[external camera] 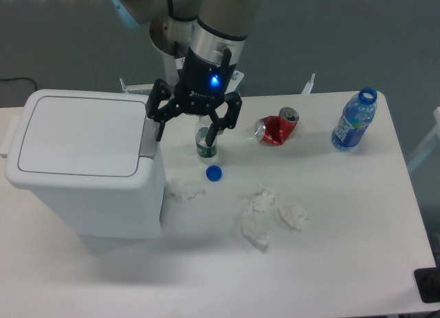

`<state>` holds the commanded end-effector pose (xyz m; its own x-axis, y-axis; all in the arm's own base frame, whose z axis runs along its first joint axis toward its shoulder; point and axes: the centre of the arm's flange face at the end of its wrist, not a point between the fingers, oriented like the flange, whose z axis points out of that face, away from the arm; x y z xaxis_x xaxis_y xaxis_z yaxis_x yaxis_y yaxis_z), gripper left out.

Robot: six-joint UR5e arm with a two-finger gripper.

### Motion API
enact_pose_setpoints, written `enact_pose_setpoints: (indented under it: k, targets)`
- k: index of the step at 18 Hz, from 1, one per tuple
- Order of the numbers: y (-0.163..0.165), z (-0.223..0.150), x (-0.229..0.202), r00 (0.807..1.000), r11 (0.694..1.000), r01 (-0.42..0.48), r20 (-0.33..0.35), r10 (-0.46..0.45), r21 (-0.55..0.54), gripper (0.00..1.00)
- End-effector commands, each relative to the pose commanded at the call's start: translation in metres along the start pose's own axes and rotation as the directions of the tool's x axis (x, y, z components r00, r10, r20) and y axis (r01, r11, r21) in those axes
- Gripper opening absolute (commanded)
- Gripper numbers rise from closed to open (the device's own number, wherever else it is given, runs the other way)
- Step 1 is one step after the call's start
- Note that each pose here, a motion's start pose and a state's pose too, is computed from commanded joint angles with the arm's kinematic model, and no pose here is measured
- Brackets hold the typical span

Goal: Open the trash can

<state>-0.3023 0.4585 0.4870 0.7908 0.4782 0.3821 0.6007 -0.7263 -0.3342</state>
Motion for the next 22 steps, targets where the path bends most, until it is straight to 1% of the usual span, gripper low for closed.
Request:
enact_pose_setpoints:
  k: [22]
  targets:
    - [0.002, 0.012, -0.003, 1.0, 1.0, 0.001, 0.0, -0.001, -0.015, 1.0]
